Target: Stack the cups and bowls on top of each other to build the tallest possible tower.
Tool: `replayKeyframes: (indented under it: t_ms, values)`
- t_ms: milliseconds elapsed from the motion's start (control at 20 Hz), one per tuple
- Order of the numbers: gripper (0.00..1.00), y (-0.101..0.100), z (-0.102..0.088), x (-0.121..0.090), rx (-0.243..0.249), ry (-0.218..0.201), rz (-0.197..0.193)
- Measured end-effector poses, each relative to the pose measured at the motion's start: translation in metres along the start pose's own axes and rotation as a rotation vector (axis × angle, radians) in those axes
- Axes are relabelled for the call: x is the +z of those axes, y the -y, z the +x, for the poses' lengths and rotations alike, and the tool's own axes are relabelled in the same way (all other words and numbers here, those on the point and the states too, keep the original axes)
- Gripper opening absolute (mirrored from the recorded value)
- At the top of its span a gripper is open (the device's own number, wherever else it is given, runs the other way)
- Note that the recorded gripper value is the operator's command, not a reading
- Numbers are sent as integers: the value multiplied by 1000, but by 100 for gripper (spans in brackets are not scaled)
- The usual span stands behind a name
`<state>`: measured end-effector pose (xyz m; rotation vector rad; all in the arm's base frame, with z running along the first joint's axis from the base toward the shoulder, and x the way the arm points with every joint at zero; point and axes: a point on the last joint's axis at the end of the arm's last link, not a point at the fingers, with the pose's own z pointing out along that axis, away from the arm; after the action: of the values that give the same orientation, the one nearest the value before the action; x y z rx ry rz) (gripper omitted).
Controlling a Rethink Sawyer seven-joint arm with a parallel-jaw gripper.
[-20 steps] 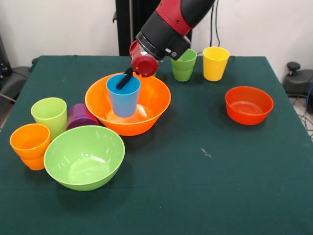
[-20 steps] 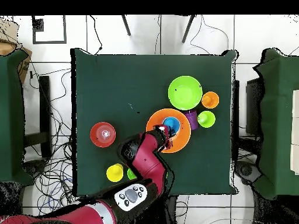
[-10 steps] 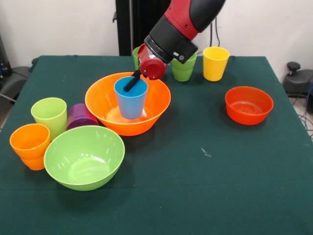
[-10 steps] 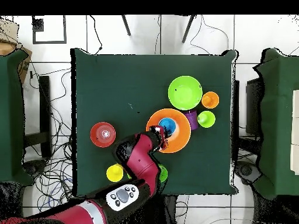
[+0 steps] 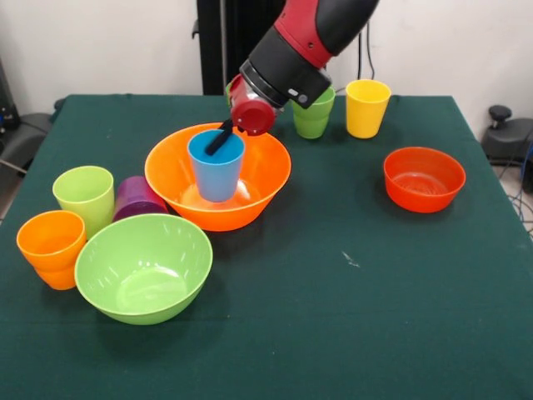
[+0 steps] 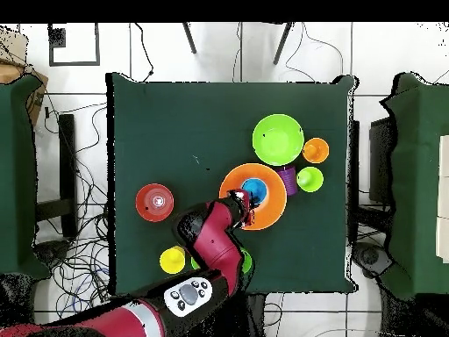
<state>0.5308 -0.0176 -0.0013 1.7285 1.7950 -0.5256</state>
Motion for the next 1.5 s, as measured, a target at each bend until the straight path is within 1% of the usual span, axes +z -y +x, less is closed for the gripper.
replayKeyframes:
  t_ms: [150,550,1300,1500]
  values:
    - [0,2,-7,4,13,2,11]
    - [0,4,-8,5,14,2,16]
    - [0,7,3,3,-11,4,12]
    - [0,7,2,3,-9,4,13]
